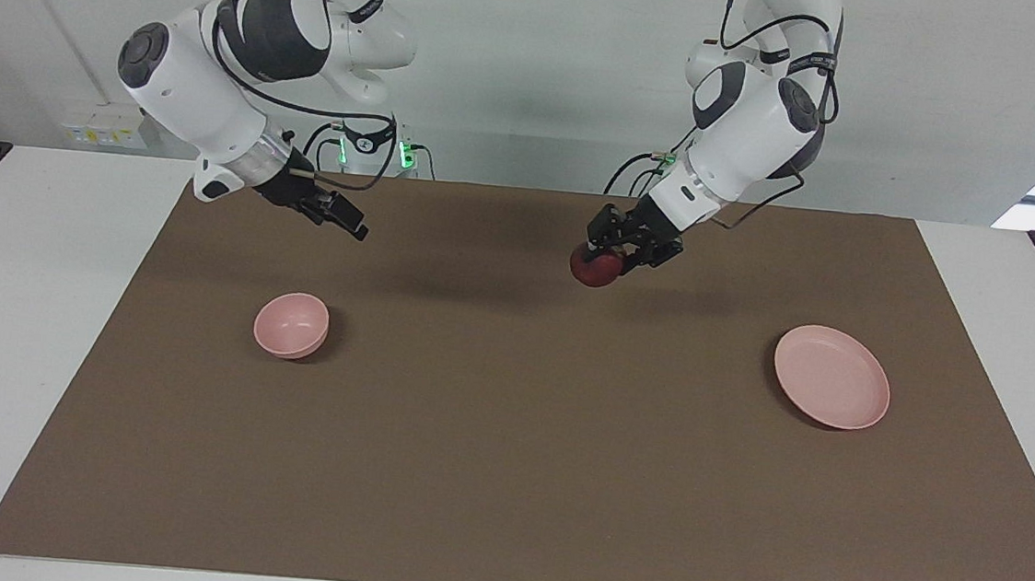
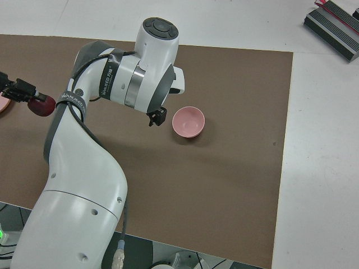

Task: Move apple from plate to bowl
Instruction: 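Lift the apple with the left gripper while the right gripper approaches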

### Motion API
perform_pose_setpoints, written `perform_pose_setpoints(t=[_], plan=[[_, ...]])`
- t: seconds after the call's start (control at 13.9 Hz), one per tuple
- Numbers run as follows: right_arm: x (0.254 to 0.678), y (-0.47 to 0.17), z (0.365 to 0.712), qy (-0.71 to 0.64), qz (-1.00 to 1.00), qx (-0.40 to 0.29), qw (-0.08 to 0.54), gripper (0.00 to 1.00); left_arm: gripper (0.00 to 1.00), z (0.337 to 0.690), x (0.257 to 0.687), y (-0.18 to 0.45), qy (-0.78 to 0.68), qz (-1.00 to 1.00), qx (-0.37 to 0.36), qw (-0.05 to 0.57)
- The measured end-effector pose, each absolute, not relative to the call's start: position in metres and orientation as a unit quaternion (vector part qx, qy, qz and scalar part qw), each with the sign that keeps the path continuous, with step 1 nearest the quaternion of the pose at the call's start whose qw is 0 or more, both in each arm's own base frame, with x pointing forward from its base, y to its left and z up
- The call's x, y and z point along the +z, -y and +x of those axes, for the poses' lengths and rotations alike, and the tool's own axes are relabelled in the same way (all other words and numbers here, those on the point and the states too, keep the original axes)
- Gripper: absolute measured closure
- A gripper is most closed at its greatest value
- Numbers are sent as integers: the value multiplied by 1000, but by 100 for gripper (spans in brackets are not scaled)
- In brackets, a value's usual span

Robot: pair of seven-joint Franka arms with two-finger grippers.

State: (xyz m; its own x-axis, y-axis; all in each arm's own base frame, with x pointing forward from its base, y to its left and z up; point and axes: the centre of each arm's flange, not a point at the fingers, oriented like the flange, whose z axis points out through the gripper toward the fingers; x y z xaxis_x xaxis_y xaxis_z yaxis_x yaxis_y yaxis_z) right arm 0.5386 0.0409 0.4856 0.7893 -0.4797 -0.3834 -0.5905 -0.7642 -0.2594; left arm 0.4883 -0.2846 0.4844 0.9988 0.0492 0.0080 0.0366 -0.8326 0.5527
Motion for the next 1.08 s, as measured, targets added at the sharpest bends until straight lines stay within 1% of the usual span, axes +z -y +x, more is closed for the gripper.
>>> perform_pose_setpoints(t=[0.22,0.43,0.65,0.93,1.08], plan=[[480,-52,543,-379,-877,191,225,0,29,481,490,308,-30,948,25,316],[478,-65,549,-467,-807,244,264,0,29,479,496,316,-46,938,35,341],[482,-93,557,-521,-760,262,287,0,29,479,502,323,-65,927,57,365],[489,-144,561,-564,-726,278,278,0,29,475,511,337,-88,912,93,391],[488,-162,561,-568,-715,291,284,0,29,474,513,341,-94,907,103,397]])
